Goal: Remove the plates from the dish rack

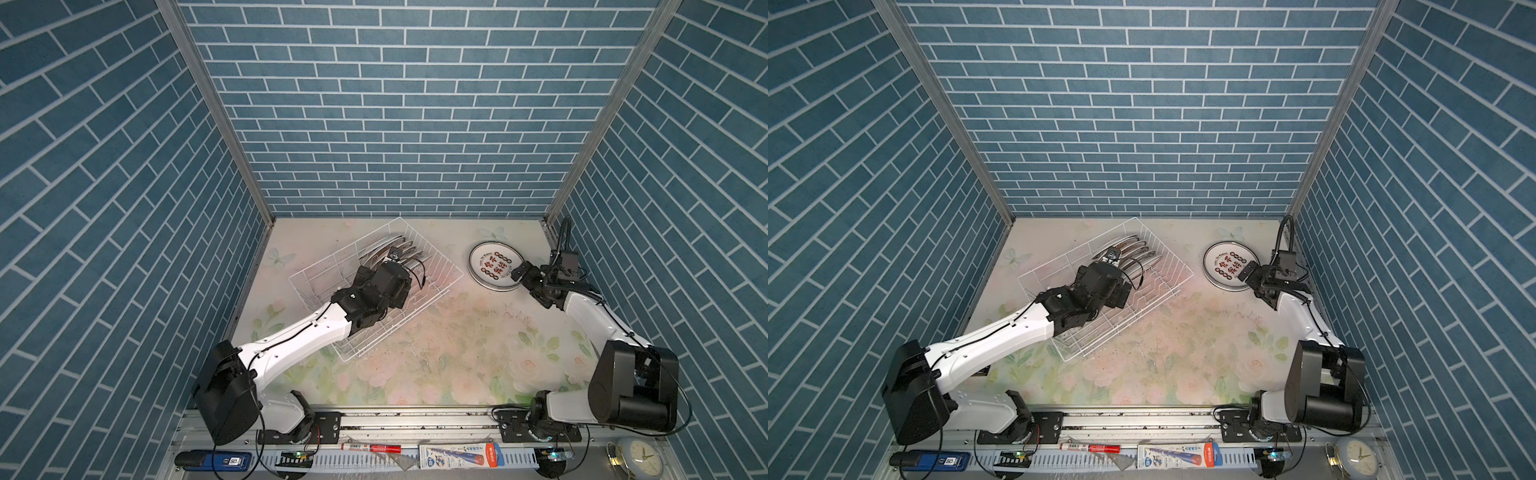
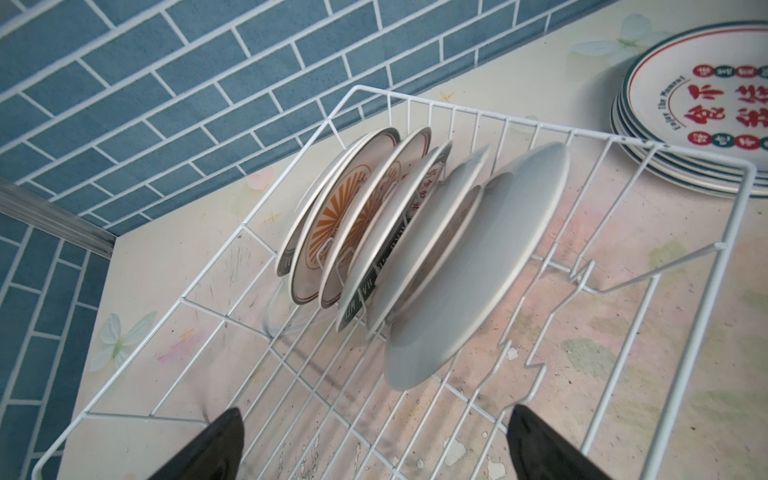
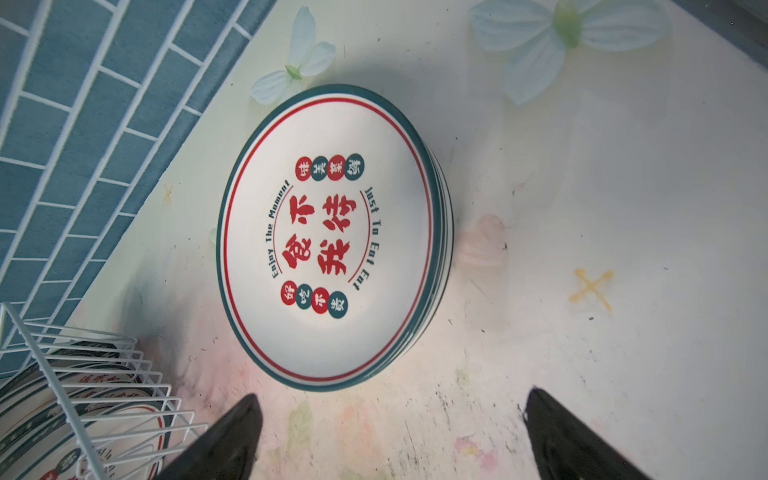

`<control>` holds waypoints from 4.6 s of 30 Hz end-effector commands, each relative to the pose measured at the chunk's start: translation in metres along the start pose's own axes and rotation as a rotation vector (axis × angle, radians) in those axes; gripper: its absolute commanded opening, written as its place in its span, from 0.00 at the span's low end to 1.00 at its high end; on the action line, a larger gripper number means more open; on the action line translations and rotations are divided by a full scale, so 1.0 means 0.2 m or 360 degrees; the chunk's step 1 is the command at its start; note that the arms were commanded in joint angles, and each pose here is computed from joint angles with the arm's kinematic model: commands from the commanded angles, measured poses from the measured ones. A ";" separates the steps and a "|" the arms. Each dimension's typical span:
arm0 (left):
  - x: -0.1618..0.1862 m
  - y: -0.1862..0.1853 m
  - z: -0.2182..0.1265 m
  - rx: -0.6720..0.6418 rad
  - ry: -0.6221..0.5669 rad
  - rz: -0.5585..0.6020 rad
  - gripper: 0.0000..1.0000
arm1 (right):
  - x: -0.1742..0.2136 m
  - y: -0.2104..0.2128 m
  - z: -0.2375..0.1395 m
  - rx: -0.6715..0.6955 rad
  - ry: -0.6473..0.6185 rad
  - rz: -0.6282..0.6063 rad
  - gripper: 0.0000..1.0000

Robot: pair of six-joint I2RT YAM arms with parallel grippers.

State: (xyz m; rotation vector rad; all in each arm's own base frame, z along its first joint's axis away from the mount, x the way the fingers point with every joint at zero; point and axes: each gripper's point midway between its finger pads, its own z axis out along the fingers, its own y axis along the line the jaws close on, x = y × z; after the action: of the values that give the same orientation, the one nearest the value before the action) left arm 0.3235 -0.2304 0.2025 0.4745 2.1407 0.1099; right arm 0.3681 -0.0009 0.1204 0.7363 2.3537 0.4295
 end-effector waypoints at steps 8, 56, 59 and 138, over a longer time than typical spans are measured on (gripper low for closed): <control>-0.04 -0.15 0.04 -0.0152 0.0034 0.0268 0.98 | 0.15 -0.02 -0.06 -0.0081 0.0061 -0.0068 0.99; -0.06 -0.17 0.41 -0.0298 0.0119 0.0402 0.47 | 0.18 -0.01 -0.06 -0.0121 0.0084 -0.0104 0.99; -0.06 -0.17 0.42 -0.0300 0.0123 0.0403 0.45 | 0.18 -0.01 -0.06 -0.0121 0.0085 -0.0103 0.99; -0.20 -0.36 -0.10 -0.0195 -0.0146 0.0604 0.00 | 0.26 0.08 -0.10 -0.0374 0.0102 -0.0074 0.99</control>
State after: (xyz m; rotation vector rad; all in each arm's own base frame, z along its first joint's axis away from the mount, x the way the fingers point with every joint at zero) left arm 0.3212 -0.2887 0.2133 0.7868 1.9439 0.5413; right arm 0.3309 0.0376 0.1149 0.5733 2.3431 0.6844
